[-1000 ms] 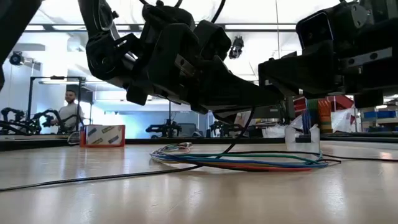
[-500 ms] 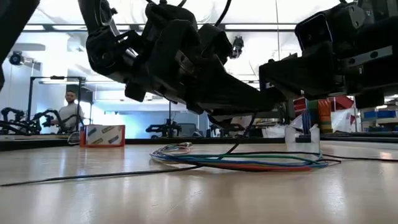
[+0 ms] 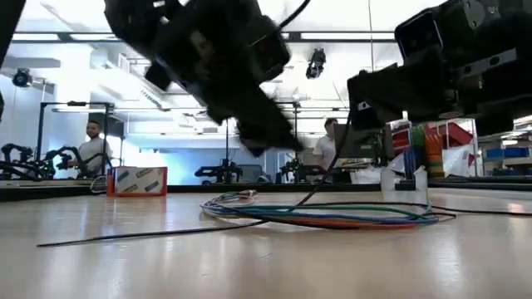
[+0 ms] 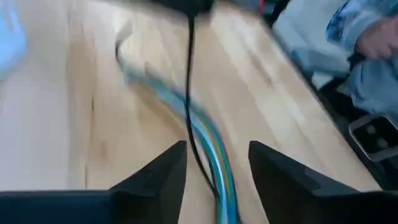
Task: Ziptie cables
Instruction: Wrap the cables together using a black zip tie
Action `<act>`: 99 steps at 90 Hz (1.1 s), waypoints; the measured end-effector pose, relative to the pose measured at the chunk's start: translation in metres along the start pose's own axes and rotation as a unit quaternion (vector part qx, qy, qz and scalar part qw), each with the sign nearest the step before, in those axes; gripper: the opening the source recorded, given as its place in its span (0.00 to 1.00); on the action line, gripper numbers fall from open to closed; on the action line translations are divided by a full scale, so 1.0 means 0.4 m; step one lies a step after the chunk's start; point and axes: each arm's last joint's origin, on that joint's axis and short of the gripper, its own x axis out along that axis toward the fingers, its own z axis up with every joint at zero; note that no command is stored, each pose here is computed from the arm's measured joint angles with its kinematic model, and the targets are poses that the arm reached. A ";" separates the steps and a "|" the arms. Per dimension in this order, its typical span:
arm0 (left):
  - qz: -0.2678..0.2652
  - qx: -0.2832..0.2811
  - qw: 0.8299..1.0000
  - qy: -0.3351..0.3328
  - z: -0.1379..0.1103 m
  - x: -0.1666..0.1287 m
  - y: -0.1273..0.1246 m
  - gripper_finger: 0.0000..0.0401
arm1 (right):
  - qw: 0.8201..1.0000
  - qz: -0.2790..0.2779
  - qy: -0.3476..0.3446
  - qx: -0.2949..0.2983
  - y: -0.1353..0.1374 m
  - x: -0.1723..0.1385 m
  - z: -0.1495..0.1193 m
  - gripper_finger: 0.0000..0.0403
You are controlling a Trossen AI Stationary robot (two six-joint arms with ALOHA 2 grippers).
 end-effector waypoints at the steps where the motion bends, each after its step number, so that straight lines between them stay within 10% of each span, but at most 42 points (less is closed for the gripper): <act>1: 0.002 -0.005 1.000 0.006 -0.002 -0.001 -0.003 0.41 | 1.000 -0.002 0.003 0.001 -0.002 0.000 0.000 0.00; 38: 0.049 -0.049 0.985 0.155 -0.107 0.031 -0.139 0.31 | 0.997 0.001 0.080 -0.017 -0.020 0.058 -0.002 0.00; 99: 0.061 0.161 0.978 0.115 -0.262 0.044 -0.216 0.24 | 0.991 -0.012 0.130 -0.012 -0.049 0.068 -0.018 0.00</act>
